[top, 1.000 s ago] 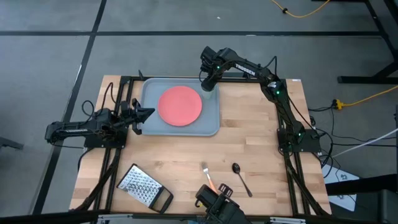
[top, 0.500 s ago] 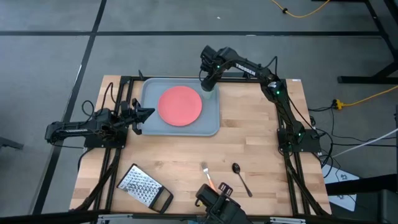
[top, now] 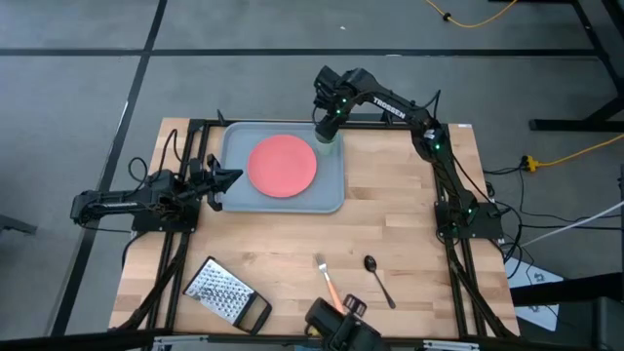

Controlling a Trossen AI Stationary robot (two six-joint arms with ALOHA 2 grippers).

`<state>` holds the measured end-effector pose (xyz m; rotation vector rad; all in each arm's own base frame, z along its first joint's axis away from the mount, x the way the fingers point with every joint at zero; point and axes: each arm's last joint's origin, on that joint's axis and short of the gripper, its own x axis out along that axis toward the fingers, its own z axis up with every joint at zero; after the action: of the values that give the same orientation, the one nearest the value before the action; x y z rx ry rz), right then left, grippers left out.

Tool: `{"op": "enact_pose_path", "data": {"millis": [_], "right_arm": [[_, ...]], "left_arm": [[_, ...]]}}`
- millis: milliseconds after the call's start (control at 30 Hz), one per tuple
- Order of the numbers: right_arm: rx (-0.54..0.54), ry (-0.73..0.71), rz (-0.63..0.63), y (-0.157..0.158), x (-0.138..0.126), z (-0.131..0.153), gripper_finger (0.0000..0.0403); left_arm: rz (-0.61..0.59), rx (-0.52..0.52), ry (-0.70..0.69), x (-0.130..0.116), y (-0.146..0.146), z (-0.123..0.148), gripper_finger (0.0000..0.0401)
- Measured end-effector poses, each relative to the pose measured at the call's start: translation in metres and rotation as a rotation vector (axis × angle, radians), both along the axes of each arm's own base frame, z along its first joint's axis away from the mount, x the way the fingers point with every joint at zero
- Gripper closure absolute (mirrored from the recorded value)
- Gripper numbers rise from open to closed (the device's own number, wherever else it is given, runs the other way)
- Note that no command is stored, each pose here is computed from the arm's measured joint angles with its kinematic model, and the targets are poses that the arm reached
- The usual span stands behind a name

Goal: Pick and place plate/cup/fork/spoon on tray
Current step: Put the black spoon on the gray serving tray beside the pink plate

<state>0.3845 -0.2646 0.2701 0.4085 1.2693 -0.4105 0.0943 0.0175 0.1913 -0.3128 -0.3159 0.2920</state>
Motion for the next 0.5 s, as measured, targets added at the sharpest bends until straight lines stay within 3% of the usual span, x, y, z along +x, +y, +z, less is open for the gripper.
{"op": "enact_pose_path", "data": {"millis": [200, 367, 500], "right_arm": [[0.138, 0.193, -0.021, 0.034, -0.004, -0.003, 0.0311], [0.213, 0.127, 0.047, 0.073, 0.012, 0.006, 0.0311], [0.246, 0.082, 0.218, 0.12, 0.027, 0.017, 0.031]], "left_arm": [[0.0, 0.0, 0.0, 0.0, 0.0, 0.0, 0.0401], [0.0, -0.001, 0.01, 0.0, 0.0, -0.001, 0.0401], [0.0, -0.003, 0.023, 0.001, 0.0, -0.002, 0.0401]]}}
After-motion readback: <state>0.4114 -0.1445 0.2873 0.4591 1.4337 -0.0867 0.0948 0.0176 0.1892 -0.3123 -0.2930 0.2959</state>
